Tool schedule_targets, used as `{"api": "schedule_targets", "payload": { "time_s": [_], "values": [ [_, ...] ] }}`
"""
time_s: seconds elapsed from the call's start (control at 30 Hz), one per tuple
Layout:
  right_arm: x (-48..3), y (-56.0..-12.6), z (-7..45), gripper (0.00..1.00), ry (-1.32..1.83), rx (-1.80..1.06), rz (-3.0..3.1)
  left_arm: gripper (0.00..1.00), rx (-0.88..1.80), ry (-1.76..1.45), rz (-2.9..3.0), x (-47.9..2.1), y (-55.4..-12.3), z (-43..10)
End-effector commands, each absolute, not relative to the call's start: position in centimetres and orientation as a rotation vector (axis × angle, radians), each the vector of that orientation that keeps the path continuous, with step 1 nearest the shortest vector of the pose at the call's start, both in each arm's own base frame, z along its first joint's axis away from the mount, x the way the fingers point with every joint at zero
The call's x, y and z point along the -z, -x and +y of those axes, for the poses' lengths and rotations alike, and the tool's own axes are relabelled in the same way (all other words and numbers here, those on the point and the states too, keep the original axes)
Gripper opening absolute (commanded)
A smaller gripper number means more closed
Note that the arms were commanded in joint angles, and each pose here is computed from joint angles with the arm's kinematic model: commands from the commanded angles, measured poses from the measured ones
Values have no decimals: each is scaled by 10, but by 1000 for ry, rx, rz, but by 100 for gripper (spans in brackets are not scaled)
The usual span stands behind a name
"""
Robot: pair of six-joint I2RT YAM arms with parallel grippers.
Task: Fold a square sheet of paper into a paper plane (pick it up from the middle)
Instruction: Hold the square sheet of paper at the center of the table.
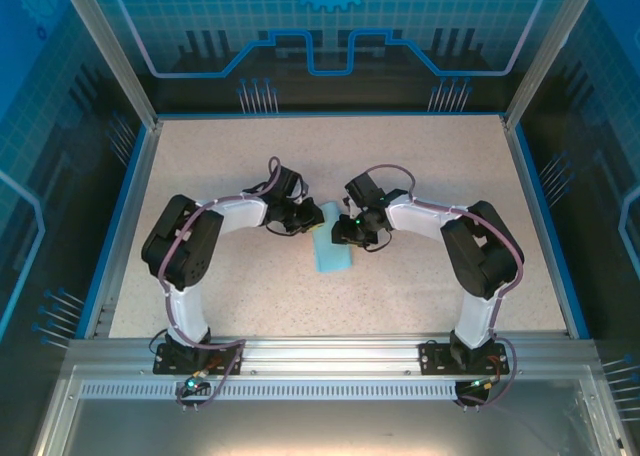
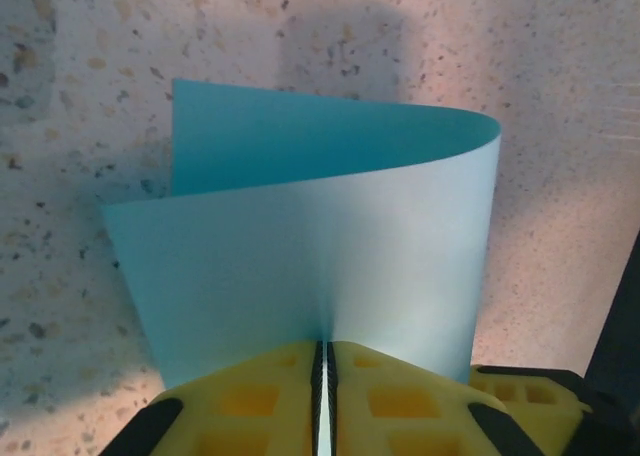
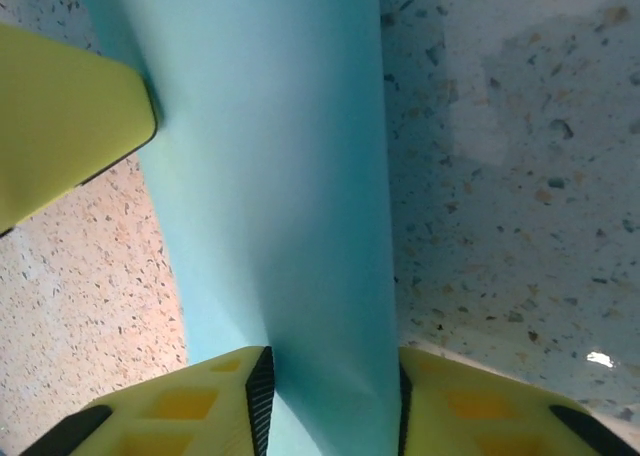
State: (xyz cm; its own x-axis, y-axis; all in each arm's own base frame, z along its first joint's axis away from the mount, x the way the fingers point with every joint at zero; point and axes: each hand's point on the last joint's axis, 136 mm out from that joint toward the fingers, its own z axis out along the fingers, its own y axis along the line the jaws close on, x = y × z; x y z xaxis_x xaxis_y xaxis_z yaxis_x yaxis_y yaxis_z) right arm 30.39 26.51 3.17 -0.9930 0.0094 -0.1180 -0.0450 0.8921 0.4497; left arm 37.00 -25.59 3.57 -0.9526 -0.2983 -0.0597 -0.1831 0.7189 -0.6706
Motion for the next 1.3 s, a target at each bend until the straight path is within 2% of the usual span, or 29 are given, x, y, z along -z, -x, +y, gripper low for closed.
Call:
{"api": "schedule_targets", "payload": {
  "time_s": [0.0, 0.13, 0.3, 0.7, 1.27],
  "values": [
    [-42, -307, 258, 42, 26, -670, 2938, 14, 1033, 351, 2812, -30, -367, -260],
    [-53, -312, 252, 50, 92, -610, 2907, 14, 1028, 332, 2829, -27, -366, -262],
    [-50, -316, 256, 56, 199, -583, 2914, 14, 1049, 289, 2838, -29, -368, -269],
    [-32, -329, 243, 57, 216, -403, 2934, 15, 1038, 224, 2844, -29, -378, -274],
    [-7, -323, 248, 55, 232, -370, 2999, 15, 998, 195, 2834, -32, -390, -276]
  ]
}}
